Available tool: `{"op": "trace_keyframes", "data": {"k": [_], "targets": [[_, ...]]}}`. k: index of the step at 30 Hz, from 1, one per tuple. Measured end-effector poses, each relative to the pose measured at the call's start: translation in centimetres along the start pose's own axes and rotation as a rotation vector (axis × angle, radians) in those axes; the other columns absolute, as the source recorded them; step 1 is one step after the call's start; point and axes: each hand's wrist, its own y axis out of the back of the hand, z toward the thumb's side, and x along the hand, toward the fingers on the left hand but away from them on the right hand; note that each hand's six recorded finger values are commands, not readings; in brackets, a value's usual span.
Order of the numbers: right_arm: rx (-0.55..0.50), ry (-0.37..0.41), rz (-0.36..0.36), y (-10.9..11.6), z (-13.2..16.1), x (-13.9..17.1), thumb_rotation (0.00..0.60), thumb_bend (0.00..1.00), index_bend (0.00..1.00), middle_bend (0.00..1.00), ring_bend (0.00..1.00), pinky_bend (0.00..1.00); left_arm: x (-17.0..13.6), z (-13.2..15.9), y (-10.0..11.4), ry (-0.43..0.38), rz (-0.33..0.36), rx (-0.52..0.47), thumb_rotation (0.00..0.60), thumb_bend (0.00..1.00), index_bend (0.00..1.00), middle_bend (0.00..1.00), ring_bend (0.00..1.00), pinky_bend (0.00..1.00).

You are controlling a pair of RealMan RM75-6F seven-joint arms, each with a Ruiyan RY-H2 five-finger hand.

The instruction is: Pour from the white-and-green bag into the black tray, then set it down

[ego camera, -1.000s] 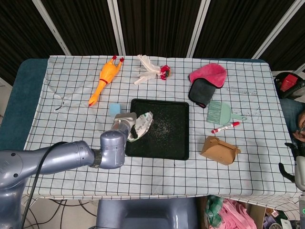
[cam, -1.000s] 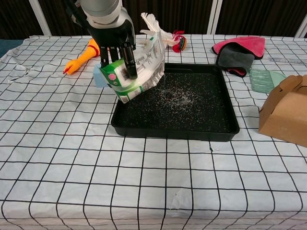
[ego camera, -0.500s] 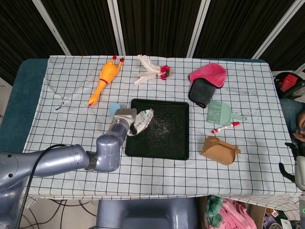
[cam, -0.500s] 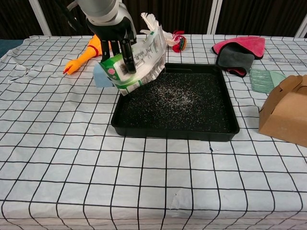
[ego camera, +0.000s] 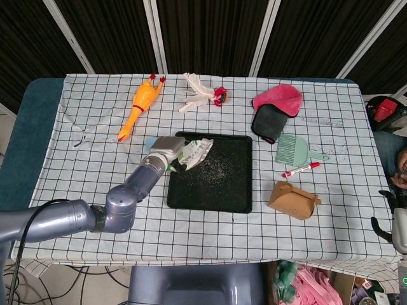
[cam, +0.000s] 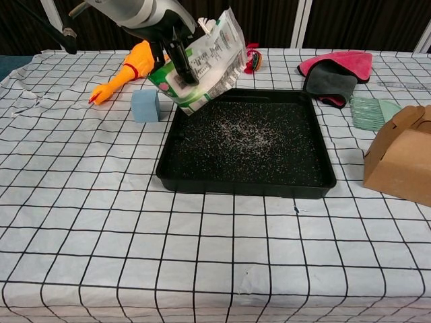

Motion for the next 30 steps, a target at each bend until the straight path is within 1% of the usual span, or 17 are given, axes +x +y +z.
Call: {"op": "trace_keyframes", "data": {"k": [6, 16, 24, 30], "targets": [[0.002, 0.000, 0.005, -0.1, 0.0, 0.0, 0.600, 0.30, 0.21, 0.10, 0.19, 0.23, -0.5, -0.6, 0.9, -0.072, 0.043, -0.057, 0.600, 0.71, 0.50, 0.57, 0.49, 0.66], [0.006, 0.002, 0.006, -0.2, 0.1, 0.0, 0.600, 0.30, 0.21, 0.10, 0.19, 0.23, -1.2, -2.8, 2.5, -0.174, 0.189, -0.130, 0.600, 0.72, 0.50, 0.57, 0.49, 0.65], [0.008, 0.001, 0.010, -0.3, 0.1, 0.0, 0.600, 0.30, 0.21, 0.10, 0.19, 0.23, -2.1, -5.0, 2.4, -0.248, 0.286, -0.178, 0.600, 0.71, 0.50, 0.57, 0.49, 0.65], [0.009, 0.004, 0.010, -0.3, 0.2, 0.0, 0.600, 0.30, 0.21, 0.10, 0.19, 0.23, -3.0, -7.5, 1.4, -0.287, 0.342, -0.217, 0.600, 0.72, 0.50, 0.57, 0.49, 0.65]]}}
